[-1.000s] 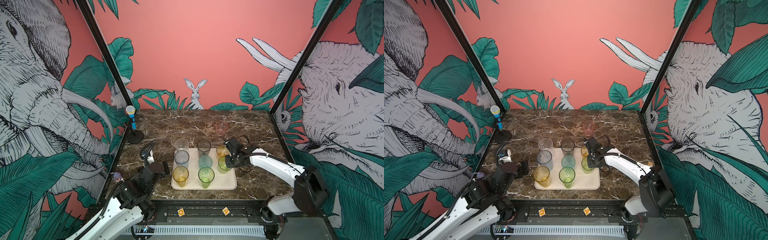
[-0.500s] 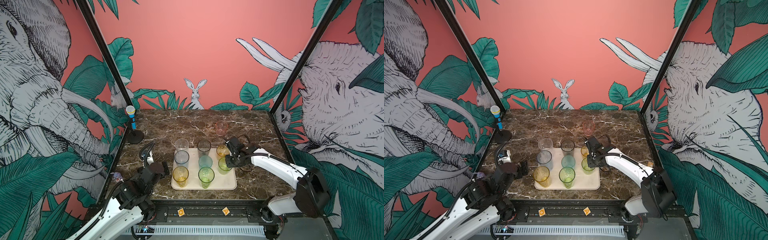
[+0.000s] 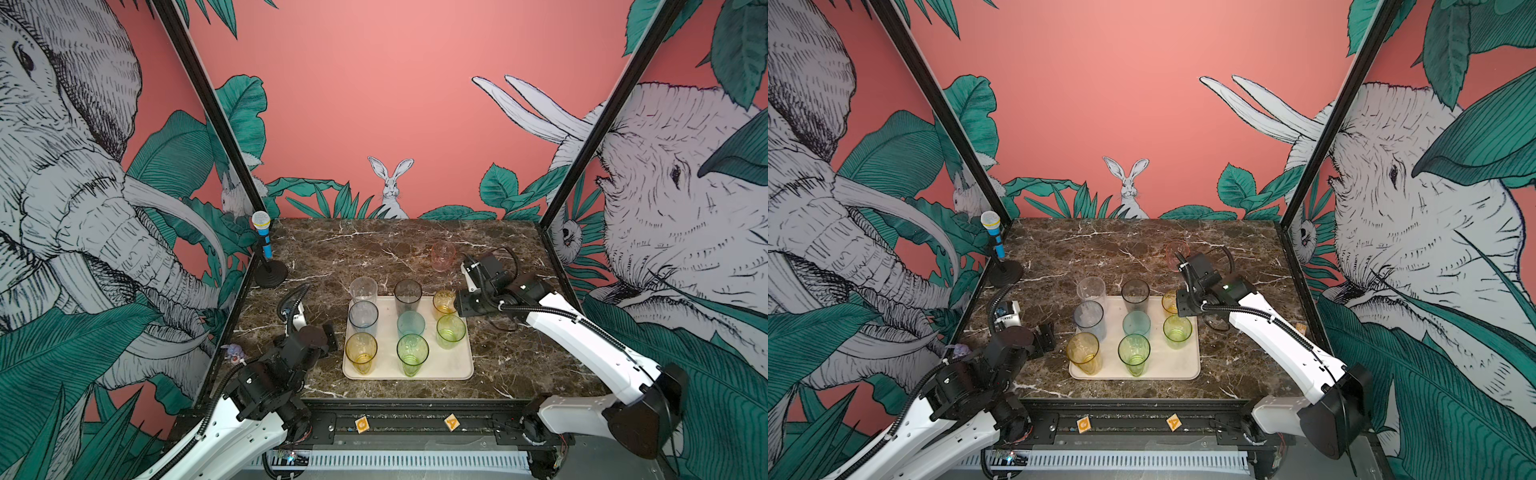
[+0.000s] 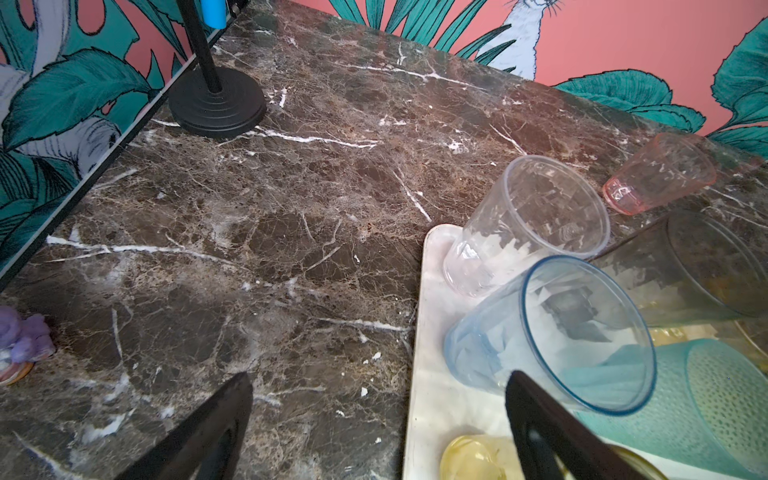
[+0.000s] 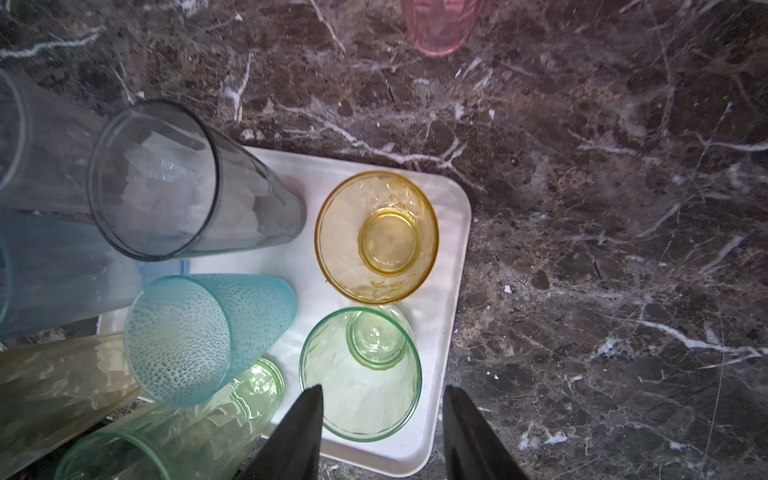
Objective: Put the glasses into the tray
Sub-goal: 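Raise the right gripper and move it over the small pink cup, then lower the right gripper and close it on the small pink cup's rim, then lift the small pink cup and carry it to the tray's near corner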
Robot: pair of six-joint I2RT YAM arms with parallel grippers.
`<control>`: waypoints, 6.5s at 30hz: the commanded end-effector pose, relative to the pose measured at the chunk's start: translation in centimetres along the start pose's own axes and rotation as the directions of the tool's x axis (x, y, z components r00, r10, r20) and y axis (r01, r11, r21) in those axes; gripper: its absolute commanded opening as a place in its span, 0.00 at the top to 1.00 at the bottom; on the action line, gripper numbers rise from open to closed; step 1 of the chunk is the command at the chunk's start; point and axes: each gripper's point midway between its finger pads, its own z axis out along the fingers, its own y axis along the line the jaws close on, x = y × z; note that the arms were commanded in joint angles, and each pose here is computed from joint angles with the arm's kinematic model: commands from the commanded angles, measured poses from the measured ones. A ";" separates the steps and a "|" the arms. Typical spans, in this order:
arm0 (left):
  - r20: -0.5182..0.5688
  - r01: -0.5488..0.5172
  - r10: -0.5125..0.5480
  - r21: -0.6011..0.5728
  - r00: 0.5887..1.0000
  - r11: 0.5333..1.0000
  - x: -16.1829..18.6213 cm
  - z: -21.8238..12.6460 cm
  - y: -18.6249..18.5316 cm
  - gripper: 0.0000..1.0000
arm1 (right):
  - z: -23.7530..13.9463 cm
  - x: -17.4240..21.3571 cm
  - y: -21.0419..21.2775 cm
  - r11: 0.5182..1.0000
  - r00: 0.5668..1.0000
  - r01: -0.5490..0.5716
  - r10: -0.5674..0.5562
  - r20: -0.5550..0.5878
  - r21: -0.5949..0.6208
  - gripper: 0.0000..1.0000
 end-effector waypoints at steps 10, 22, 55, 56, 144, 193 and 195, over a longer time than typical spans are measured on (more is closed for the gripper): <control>0.024 0.021 -0.020 -0.028 1.000 0.999 -0.7 -0.8 0.9 0.05 | -1.3 -8.9 -1.1 0.999 0.984 -0.034 0.034 0.174 0.001 0.48; 0.021 0.028 -0.027 -0.031 0.999 0.999 -0.7 -0.9 1.0 0.05 | 4.3 -15.4 -4.0 0.991 0.969 -0.134 0.133 0.207 -0.009 0.47; 0.009 0.034 -0.033 -0.030 0.999 0.999 -0.5 -0.5 0.6 0.05 | 17.3 -19.1 -7.4 0.985 0.984 -0.170 0.168 0.060 0.026 0.50; 0.009 0.032 -0.032 -0.031 0.999 0.999 -0.6 -0.5 0.6 0.05 | 17.4 -19.2 -7.4 0.985 0.984 -0.169 0.167 0.058 0.027 0.50; -0.059 0.051 -0.049 0.022 0.997 0.998 -0.3 -1.8 0.1 0.06 | -2.3 -12.5 -7.5 0.991 0.994 -0.101 0.097 0.055 0.086 1.00; -0.205 0.057 -0.055 0.002 0.977 0.998 3.5 -2.1 1.5 0.07 | -7.6 12.4 -6.4 0.994 0.993 0.050 -0.040 -0.108 0.095 1.00; -0.210 0.059 -0.057 0.003 0.976 0.998 3.7 -2.0 1.5 0.08 | -6.6 13.0 -6.1 0.995 0.993 0.044 -0.034 -0.113 0.086 1.00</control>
